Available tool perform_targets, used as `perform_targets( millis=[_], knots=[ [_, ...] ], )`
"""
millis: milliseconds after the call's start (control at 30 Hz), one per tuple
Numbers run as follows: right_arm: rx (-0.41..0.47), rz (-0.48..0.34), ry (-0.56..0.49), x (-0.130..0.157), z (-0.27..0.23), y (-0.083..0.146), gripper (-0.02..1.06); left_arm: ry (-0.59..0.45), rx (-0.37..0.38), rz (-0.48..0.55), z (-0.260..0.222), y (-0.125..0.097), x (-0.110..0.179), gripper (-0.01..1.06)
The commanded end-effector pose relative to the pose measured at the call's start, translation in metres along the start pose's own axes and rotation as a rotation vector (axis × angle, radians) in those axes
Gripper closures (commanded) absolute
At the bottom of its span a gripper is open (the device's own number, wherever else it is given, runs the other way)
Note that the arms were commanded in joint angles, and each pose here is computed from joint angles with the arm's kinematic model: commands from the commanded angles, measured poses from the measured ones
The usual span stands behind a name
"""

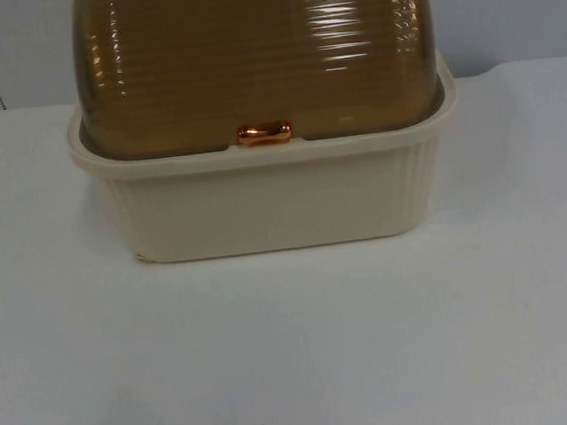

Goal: Open the box lid with the left hand, place the block into the box with the right hand, then close the box lid with the left hand.

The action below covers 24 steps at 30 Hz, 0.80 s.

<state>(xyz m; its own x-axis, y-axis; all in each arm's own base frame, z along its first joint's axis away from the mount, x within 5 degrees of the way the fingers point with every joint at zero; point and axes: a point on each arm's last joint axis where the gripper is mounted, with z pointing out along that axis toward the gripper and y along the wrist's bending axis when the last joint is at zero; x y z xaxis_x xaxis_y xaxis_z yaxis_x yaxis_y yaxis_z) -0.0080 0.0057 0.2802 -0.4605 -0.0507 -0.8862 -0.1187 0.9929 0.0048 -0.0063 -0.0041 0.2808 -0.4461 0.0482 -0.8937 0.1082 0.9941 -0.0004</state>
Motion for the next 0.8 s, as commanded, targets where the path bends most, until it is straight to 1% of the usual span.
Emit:
perform_targets(
  millis=[0,67,233,300,367,467,767],
  knots=[
    [0.015,0.003,-0.006,0.0000,0.0000,-0.0011,0.00,0.031,-0.002,-0.003,0.0046,0.0008,0.0057,0.00],
    [0.032,0.031,-0.006,0.0001,-0.0001,-0.0028,0.00,0.028,-0.008,-0.012,0.0038,0.0013,0.0051,0.00],
    [0.034,0.030,-0.006,0.0001,-0.0001,-0.0030,0.00,0.028,-0.014,-0.018,0.0038,0.0018,0.0051,0.00],
    [0.036,-0.035,-0.004,0.0001,-0.0001,-0.0031,0.00,0.028,-0.014,-0.018,0.0038,0.0018,0.0051,0.00],
    [0.040,-0.045,-0.004,0.0001,-0.0001,-0.0035,0.00,0.028,-0.014,-0.018,0.0038,0.0018,0.0051,0.00],
    [0.068,-0.007,-0.004,0.0002,-0.0003,-0.0060,0.00,0.028,-0.016,-0.019,0.0038,0.0020,0.0051,0.00],
    [0.068,-0.002,-0.004,0.0002,-0.0003,-0.0060,0.00,0.028,-0.016,-0.019,0.0038,0.0020,0.0051,0.00]
  ],
)
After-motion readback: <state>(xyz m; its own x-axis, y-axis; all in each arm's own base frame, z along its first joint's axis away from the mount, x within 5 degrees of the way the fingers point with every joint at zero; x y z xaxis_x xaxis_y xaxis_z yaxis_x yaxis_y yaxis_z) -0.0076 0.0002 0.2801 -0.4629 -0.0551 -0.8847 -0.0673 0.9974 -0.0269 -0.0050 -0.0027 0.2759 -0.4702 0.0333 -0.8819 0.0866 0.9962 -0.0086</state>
